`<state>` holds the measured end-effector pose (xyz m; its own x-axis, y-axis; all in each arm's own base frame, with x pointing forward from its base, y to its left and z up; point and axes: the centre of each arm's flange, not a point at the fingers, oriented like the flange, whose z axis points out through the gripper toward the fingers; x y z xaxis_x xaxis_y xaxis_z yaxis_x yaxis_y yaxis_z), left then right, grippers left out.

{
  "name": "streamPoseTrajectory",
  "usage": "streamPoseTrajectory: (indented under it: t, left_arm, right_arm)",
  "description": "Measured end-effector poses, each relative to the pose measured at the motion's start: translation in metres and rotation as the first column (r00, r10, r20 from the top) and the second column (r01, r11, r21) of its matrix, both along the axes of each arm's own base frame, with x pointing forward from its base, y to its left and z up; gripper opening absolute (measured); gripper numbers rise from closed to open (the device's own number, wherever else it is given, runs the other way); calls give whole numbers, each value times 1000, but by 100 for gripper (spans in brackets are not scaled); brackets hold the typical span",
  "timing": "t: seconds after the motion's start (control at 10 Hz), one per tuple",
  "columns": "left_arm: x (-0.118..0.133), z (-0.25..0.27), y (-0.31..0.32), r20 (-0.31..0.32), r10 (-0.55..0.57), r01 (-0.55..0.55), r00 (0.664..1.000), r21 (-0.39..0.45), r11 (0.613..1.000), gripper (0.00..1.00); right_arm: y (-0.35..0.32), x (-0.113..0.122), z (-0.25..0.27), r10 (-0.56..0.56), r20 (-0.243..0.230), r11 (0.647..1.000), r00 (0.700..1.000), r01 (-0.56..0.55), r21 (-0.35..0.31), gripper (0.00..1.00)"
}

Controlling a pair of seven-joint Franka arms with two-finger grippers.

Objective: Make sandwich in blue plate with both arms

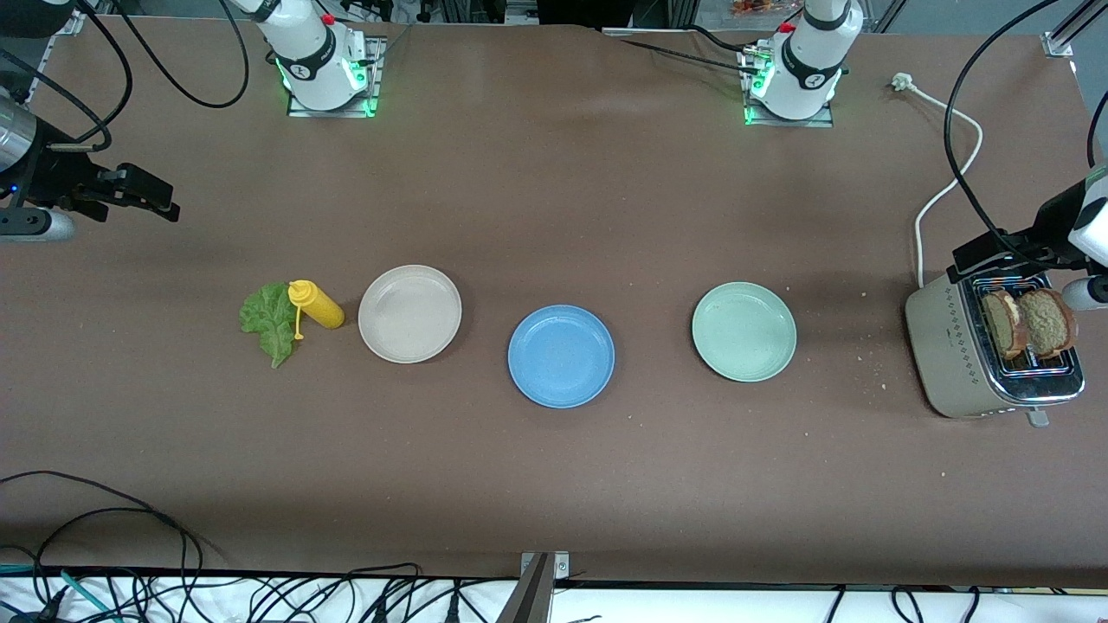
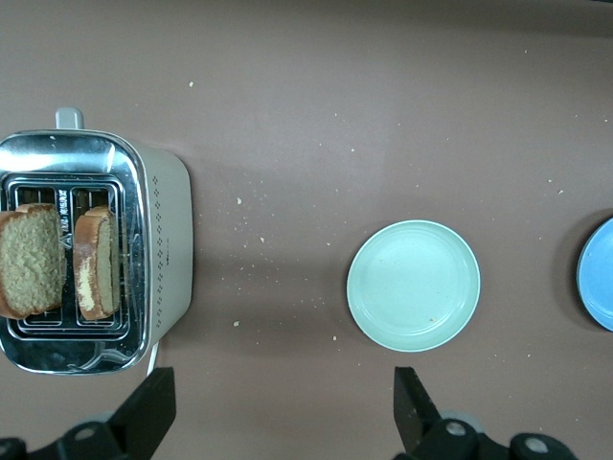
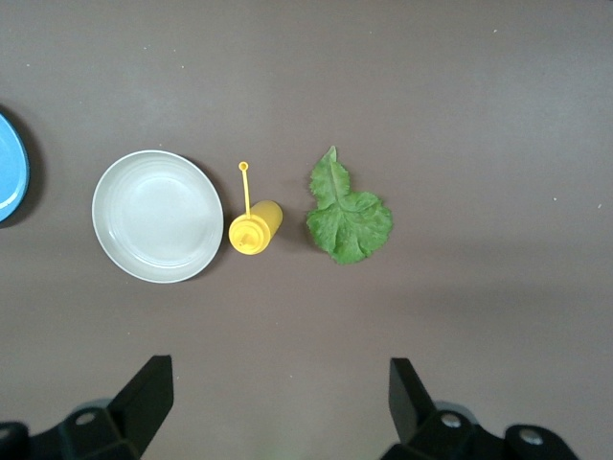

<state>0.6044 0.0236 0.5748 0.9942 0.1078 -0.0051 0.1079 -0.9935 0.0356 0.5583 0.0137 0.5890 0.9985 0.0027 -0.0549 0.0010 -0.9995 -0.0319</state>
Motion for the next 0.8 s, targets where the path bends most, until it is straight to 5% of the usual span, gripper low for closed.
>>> streamPoseTrajectory:
  t: [0.8]
  left_arm:
    - [-2, -1, 2, -12, 4, -4, 1000, -1, 1000, 100]
  right_arm:
    - [3, -3, 6, 6, 13, 1000, 1000, -6, 1, 100]
